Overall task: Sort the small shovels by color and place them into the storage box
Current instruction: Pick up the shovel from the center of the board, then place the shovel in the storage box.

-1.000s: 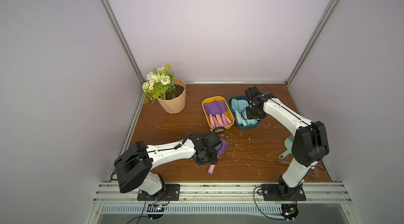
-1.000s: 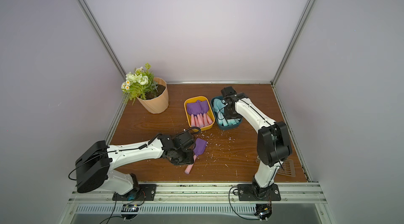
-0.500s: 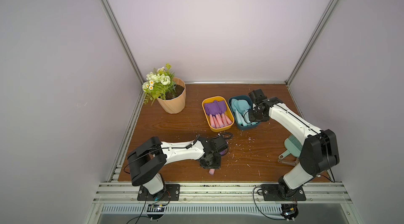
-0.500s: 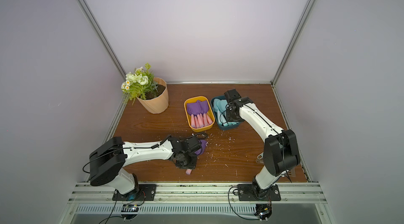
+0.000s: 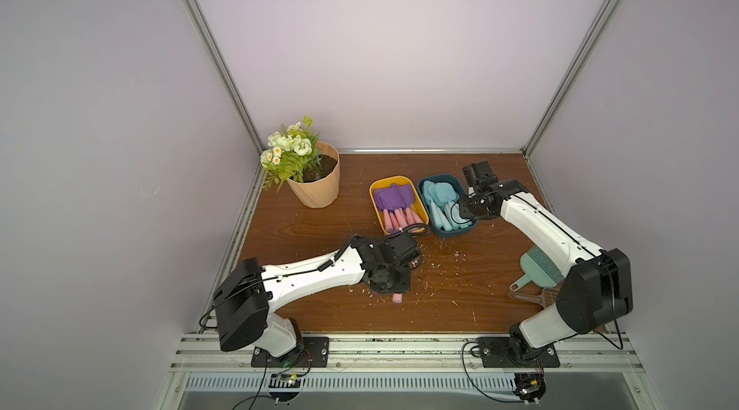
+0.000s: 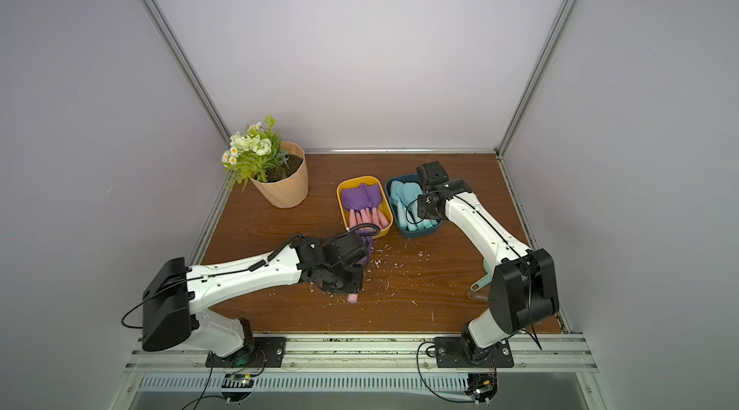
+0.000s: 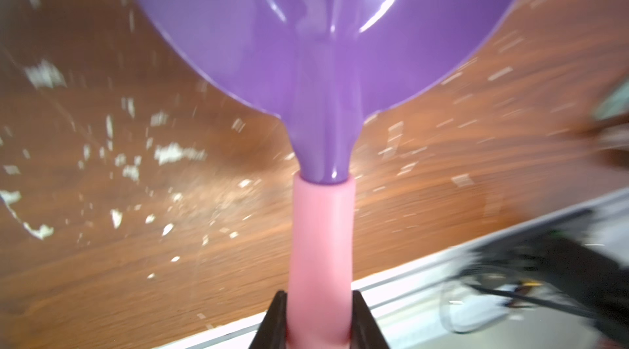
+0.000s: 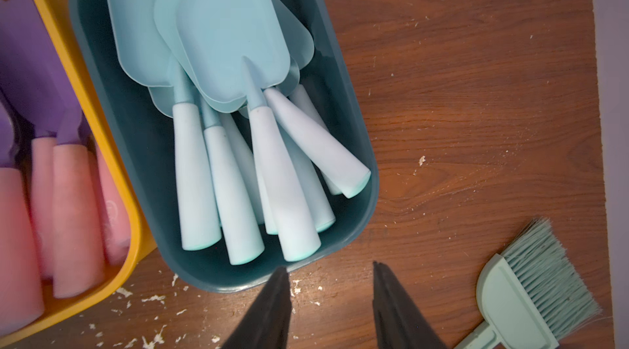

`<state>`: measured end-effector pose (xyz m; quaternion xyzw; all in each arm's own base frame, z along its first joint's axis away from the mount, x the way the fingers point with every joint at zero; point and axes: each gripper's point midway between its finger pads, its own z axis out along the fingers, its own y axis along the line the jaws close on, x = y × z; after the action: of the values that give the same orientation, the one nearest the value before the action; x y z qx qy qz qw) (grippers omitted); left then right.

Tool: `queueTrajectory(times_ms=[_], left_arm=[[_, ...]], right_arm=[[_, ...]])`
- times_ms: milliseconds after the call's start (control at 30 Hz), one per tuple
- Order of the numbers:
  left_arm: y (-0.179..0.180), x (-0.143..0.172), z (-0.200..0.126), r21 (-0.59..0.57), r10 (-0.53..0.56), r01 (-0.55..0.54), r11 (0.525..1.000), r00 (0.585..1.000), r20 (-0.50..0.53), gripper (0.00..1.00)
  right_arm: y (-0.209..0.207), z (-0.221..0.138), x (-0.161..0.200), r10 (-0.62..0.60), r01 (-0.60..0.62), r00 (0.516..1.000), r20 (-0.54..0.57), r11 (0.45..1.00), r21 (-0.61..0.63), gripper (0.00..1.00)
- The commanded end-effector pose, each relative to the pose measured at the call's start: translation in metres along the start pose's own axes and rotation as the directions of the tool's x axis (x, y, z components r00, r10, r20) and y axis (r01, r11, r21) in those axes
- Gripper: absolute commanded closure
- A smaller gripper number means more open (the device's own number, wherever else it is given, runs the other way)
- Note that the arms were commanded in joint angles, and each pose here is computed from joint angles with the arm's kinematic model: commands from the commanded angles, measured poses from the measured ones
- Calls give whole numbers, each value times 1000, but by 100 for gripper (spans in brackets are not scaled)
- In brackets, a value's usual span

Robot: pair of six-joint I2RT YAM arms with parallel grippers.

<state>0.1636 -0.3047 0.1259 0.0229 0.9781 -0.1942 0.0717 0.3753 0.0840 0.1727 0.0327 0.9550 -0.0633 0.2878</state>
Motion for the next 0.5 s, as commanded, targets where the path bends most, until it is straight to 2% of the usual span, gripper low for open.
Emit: queueTrajectory(times_ms=[0,67,233,333,467], left_arm=[[2,-54,-33,1,-42,42,999,988,150,99],[2,-90,-44,6,-41,40,999,978,205,99],[3,-157,-41,11,-72,72,997,967,243,99],[5,-179,-25,-4,-84,88,996,969,230,99],[10,-191,3,-4,-127,130,991,973,195,99]], right_arm=[[-3,-7,-3,27,-26,999,24,1000,-14,56],[-3,-7,-2,27,-27,999,24,1000,-17,56],[-5,-8,0,28,-28,999,26,999,-18,56],[-6,-10,0,27,-27,999,31,999,-18,56],[-9,-11,2,26,-26,999,33,1000,-10,56]])
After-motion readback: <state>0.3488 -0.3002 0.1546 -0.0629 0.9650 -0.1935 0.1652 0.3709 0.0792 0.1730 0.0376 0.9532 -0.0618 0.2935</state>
